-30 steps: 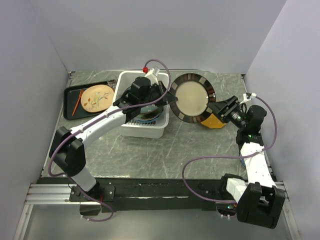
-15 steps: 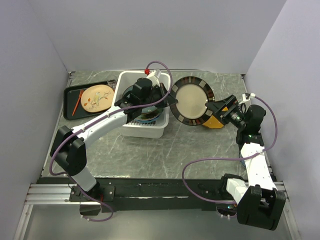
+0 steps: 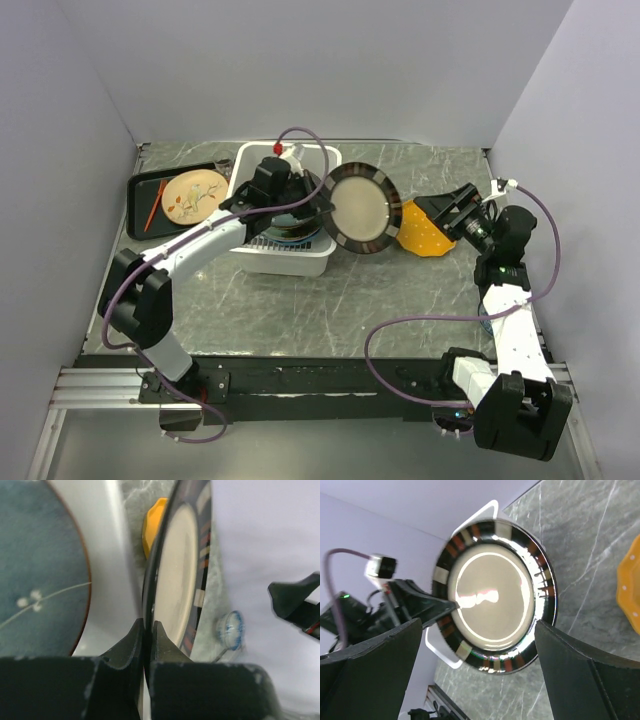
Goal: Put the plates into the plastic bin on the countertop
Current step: Place the plate in the plastic bin.
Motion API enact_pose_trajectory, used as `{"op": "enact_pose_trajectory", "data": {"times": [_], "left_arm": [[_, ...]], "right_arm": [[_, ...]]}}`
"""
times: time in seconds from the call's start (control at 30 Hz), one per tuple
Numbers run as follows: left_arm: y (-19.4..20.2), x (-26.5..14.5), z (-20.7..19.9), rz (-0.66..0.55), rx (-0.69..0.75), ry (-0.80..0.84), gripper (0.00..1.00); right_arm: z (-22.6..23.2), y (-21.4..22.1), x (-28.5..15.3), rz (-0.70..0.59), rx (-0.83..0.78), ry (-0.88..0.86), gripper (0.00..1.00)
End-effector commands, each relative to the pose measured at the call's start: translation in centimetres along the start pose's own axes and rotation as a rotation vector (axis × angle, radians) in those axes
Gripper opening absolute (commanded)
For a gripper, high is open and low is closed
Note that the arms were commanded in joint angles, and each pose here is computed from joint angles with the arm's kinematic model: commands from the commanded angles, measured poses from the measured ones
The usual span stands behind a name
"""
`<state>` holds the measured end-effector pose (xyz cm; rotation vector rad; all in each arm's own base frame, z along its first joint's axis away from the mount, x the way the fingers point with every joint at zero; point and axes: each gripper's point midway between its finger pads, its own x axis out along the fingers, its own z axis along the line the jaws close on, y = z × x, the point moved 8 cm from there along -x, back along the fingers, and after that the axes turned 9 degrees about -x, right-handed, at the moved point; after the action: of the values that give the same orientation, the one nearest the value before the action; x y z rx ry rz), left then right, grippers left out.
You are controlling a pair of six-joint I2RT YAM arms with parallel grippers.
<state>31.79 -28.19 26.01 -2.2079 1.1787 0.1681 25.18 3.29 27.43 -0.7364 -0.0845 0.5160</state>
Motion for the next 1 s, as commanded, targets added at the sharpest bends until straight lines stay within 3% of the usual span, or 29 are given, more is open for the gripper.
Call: {"op": "enact_pose_trajectory", "data": {"times": [0.0,0.97], "left_arm": [[-4.2,-4.3,-5.1,-0.143,0.038,0.239,0.01],[-8.2,-10.4,-2.3,-0.246,-0.051,0.355,0.01]], "right_arm": [[1.8,-1.9,-0.1,-0.069,-0.085,-0.05,1.0],[1.2,-1.7,0.2,-0.066,-0.069,-0.051,1.0]]}}
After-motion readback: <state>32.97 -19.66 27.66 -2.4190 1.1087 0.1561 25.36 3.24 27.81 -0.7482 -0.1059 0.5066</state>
